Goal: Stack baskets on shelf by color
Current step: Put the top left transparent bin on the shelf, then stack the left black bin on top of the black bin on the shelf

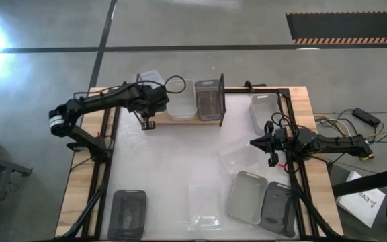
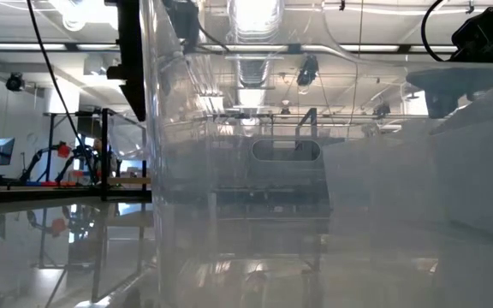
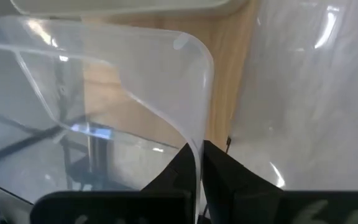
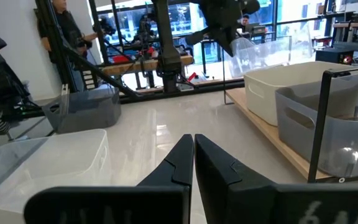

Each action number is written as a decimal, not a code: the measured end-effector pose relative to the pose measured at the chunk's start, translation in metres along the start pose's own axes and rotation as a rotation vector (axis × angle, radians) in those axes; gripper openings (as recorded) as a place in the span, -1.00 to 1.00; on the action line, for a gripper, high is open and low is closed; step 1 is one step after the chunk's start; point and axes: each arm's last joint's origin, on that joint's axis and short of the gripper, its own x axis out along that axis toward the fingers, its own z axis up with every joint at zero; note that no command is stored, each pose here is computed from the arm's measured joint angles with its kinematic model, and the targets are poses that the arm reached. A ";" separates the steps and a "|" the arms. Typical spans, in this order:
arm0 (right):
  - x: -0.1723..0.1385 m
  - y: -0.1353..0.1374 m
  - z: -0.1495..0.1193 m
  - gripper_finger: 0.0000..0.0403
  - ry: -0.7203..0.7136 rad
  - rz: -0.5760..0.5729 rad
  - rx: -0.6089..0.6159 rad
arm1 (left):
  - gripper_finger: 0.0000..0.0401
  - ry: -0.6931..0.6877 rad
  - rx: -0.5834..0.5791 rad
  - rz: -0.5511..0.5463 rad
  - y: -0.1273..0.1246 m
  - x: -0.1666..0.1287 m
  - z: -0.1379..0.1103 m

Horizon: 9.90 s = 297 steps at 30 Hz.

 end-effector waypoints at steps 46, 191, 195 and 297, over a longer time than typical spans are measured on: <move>0.000 0.000 0.000 -0.96 0.000 0.000 0.000 | -0.16 -0.161 -0.047 -0.017 -0.039 -0.031 0.044; 0.000 0.000 0.000 -0.96 0.000 0.000 0.000 | -0.93 -0.665 -0.139 -0.250 -0.007 0.020 0.201; 0.000 0.000 0.000 -0.96 0.000 0.000 0.000 | -0.74 -0.657 -0.137 -0.253 -0.009 0.022 0.200; 0.000 0.000 0.000 -0.96 0.000 0.000 0.000 | -1.00 -0.429 0.081 -0.018 -0.015 -0.017 0.167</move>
